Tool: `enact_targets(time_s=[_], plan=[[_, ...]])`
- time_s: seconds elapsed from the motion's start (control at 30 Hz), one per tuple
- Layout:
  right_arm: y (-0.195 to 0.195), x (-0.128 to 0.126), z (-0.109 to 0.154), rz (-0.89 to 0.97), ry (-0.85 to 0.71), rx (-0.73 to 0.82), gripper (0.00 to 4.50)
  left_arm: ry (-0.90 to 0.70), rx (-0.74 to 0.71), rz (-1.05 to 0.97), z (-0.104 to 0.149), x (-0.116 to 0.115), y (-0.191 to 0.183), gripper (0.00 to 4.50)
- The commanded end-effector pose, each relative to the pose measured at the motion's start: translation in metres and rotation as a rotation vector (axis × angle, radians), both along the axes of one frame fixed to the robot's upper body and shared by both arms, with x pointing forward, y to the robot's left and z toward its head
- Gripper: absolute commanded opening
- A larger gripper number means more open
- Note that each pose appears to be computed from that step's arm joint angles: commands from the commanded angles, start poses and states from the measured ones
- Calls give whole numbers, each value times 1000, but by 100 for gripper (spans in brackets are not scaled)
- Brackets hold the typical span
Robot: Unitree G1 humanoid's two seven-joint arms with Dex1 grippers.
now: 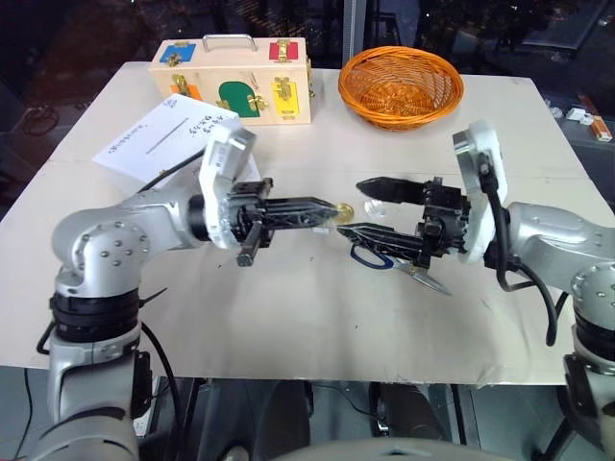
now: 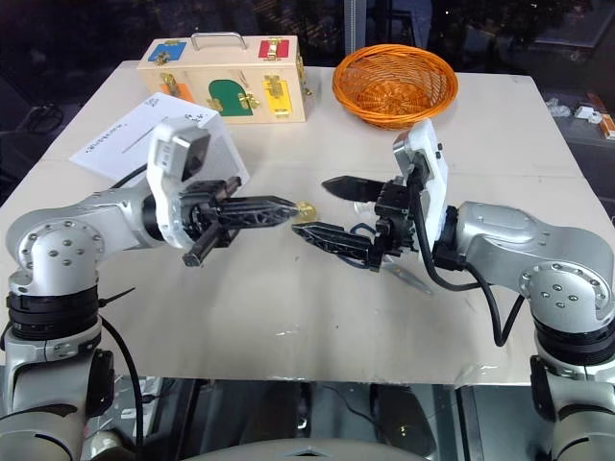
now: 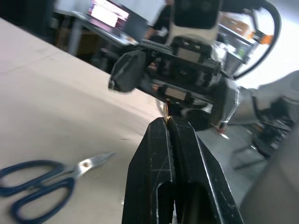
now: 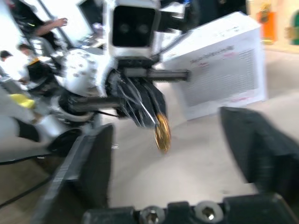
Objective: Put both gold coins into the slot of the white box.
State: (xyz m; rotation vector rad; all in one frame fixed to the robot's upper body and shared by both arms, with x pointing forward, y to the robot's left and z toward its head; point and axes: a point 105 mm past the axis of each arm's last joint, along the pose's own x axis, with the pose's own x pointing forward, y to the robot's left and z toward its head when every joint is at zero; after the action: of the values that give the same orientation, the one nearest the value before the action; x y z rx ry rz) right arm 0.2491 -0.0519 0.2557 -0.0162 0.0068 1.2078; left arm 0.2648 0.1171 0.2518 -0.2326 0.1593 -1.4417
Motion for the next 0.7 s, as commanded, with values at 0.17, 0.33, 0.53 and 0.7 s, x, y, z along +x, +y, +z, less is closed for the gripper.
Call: enact_targets(time_s=[0.17, 0.33, 0.53, 0.7], plan=[[-14, 0, 28, -98, -249, -66, 447, -229, 45, 493, 41, 51, 74, 0], [-14, -12, 36, -21, -275, 2, 447, -337, 154, 784, 66, 80, 133, 0], [-16, -23, 49, 46, -349, 84, 447, -271, 276, 889, 74, 84, 182, 0], [-17, -27, 63, 74, -393, 147, 447, -268, 385, 895, 73, 85, 196, 0]])
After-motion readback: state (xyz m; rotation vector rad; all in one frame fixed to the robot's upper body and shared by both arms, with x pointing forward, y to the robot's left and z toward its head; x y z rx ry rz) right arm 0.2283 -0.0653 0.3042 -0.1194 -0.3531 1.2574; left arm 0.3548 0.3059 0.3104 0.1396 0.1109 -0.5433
